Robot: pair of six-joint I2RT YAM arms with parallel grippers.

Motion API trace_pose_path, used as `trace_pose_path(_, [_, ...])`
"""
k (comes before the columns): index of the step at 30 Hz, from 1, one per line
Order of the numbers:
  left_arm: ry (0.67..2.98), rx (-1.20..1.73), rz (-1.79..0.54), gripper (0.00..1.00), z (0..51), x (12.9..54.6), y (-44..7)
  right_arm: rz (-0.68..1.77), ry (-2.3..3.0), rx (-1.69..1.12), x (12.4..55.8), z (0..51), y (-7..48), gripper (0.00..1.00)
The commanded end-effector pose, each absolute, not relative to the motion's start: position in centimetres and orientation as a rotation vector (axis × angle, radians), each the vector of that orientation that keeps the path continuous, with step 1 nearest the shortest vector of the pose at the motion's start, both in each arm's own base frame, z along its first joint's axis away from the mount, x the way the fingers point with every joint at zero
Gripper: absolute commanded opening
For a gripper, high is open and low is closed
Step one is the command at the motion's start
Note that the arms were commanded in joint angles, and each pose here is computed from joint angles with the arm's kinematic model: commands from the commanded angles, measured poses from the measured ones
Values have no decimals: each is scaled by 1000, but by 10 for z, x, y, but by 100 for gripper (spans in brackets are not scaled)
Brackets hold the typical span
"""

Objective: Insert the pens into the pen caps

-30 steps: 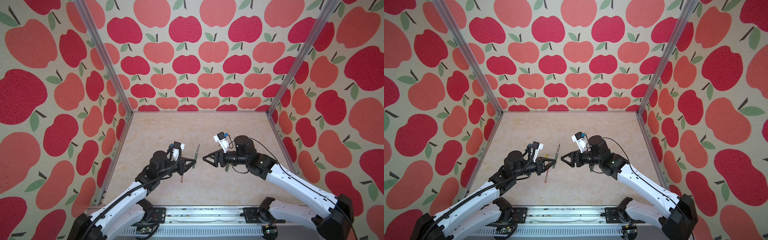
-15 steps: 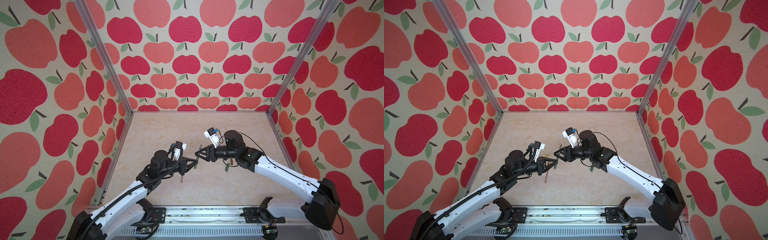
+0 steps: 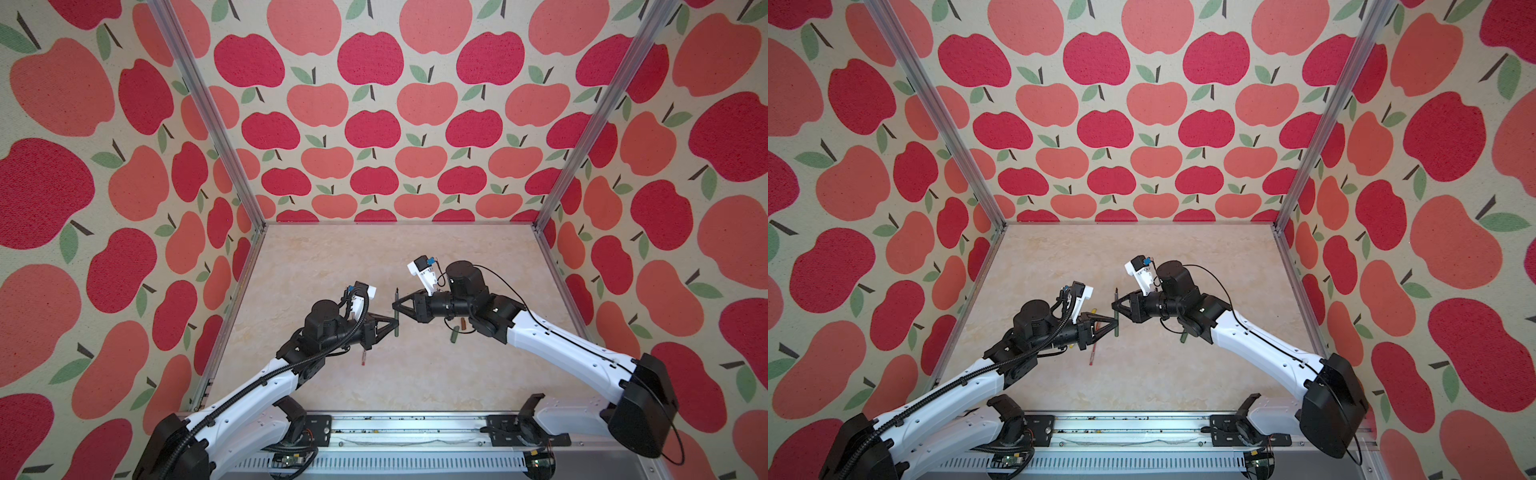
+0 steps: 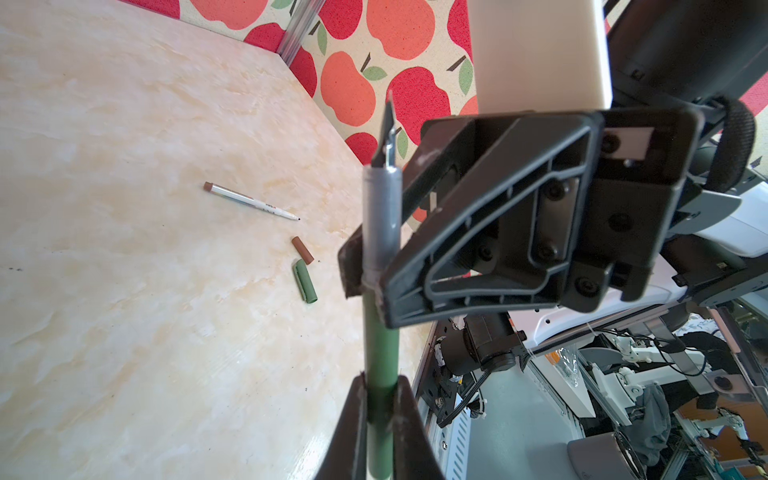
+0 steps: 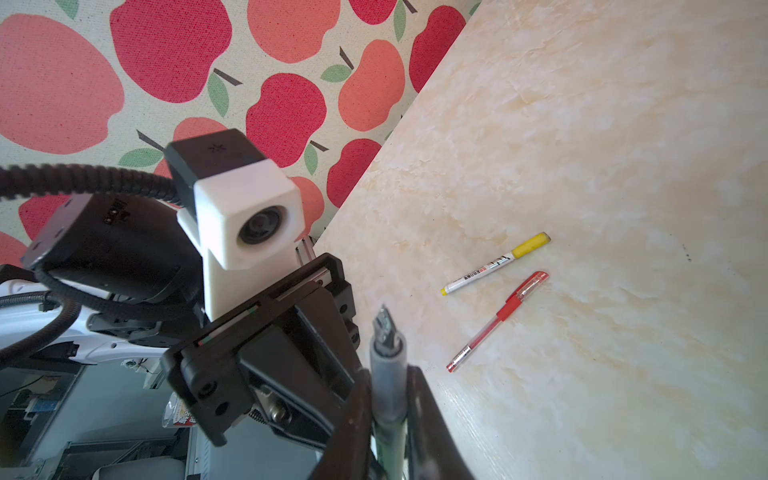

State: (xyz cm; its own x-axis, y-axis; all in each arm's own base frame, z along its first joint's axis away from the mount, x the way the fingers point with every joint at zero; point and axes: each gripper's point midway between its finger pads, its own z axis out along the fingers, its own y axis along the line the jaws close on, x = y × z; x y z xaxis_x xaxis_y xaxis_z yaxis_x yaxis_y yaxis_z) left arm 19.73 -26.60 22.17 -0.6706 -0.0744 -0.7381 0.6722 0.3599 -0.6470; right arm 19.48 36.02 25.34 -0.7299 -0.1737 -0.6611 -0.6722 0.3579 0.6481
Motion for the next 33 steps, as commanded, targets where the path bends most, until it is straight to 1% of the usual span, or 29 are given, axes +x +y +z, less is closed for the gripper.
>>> trace_pose_path(1, [1885, 501, -1352, 6, 235, 202, -266, 1362, 2091, -767, 190, 267, 363, 15])
trace_pose_path(3, [1891, 499, -1333, 15, 234, 203, -264, 1355, 2086, -761, 191, 269, 363, 14])
trace_pose_path(7, [1898, 503, -1302, 40, 232, 202, -261, 1350, 2076, -748, 193, 273, 362, 11])
trace_pose_path(9, [1901, 502, -1297, 47, 231, 202, -260, 1353, 2069, -741, 194, 276, 362, 11])
trace_pose_path(13, [1894, 502, -1299, 51, 230, 202, -261, 1368, 2053, -731, 194, 282, 362, 11])
trace_pose_path(17, [1866, 507, -1336, 49, 234, 202, -264, 1378, 2047, -725, 193, 282, 363, 11])
trace_pose_path(25, [1840, 533, -1398, 37, 240, 198, -271, 1392, 2033, -729, 191, 284, 365, 11])
trace_pose_path(30, [1836, 529, -1399, 18, 241, 198, -270, 1390, 2035, -728, 191, 281, 365, 11])
trace_pose_path(33, [1839, 529, -1401, 8, 241, 197, -270, 1387, 2035, -729, 191, 280, 365, 11])
